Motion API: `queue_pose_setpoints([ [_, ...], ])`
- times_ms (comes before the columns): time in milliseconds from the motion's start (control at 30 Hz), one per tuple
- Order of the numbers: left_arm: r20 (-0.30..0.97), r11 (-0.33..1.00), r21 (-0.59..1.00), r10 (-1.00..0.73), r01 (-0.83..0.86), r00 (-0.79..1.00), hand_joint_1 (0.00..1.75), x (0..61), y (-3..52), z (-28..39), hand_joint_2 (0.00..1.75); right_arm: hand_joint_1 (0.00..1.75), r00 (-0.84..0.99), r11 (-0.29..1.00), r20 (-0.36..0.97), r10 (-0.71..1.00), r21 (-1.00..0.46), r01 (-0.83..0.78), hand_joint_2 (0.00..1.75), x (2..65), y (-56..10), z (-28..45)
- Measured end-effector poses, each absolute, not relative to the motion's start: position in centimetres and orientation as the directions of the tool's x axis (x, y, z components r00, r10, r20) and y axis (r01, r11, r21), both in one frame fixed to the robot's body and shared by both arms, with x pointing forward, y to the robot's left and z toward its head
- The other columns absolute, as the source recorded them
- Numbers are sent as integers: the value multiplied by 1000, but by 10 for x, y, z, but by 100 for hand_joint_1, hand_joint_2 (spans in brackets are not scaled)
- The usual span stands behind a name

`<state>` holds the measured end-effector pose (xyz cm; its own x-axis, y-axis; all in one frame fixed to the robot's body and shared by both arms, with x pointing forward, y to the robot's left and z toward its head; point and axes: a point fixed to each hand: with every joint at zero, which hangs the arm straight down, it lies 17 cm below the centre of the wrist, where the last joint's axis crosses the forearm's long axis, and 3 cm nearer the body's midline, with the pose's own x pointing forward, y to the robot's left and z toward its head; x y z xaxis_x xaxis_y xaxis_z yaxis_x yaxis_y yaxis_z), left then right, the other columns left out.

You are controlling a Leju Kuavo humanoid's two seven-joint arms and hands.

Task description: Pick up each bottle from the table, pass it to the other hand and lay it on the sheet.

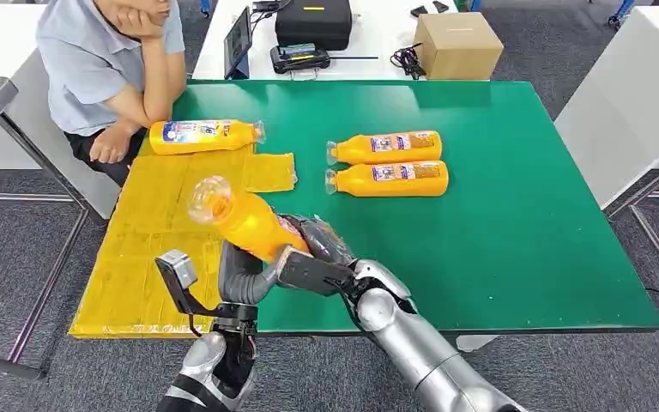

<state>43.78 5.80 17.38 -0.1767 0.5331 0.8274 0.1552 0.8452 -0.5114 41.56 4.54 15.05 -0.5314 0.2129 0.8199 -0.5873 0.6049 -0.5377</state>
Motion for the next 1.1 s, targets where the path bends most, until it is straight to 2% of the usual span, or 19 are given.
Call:
queue_pose_setpoints([
  [133, 834, 858, -492, 513, 147, -203, 175, 438, 61, 179, 175, 0, -529, 617, 823, 206, -529, -582, 175, 416, 48, 154],
  [300, 878, 916, -392, 400, 87, -262, 175, 439, 70, 184, 175, 0, -523, 645, 826, 211, -520, -560, 175, 416, 44, 153],
  [533, 887, 931, -360, 361, 59, -289, 175, 439, 75, 189, 175, 0, -523, 662, 822, 224, -522, -538, 175, 415, 40, 151],
  [700, 909, 977, -201, 160, -69, -385, 175, 434, 102, 203, 175, 0, -599, 701, 677, 427, -667, -254, 175, 423, 5, 156],
  [733, 907, 985, -136, 79, -111, -413, 175, 431, 108, 208, 175, 0, -596, 706, 668, 446, -672, -224, 175, 421, -2, 155],
  [767, 888, 982, -15, -75, -190, -453, 175, 427, 116, 218, 175, 0, -589, 718, 668, 455, -666, -201, 175, 419, -11, 155],
  [833, 778, 908, 255, -397, -332, -488, 175, 419, 119, 236, 175, 0, -574, 736, 679, 458, -652, -183, 175, 415, -22, 152],
  [933, 551, 697, 560, -717, -447, -427, 175, 420, 114, 237, 175, 0, -561, 755, 691, 456, -634, -167, 175, 412, -35, 151],
  [1033, 393, 500, 703, -866, -506, -311, 175, 433, 130, 225, 175, 0, -544, 774, 713, 442, -610, -171, 175, 415, -43, 151],
  [1100, 338, 415, 746, -910, -520, -240, 175, 445, 148, 215, 175, 0, -536, 786, 724, 434, -595, -166, 175, 417, -49, 151],
])
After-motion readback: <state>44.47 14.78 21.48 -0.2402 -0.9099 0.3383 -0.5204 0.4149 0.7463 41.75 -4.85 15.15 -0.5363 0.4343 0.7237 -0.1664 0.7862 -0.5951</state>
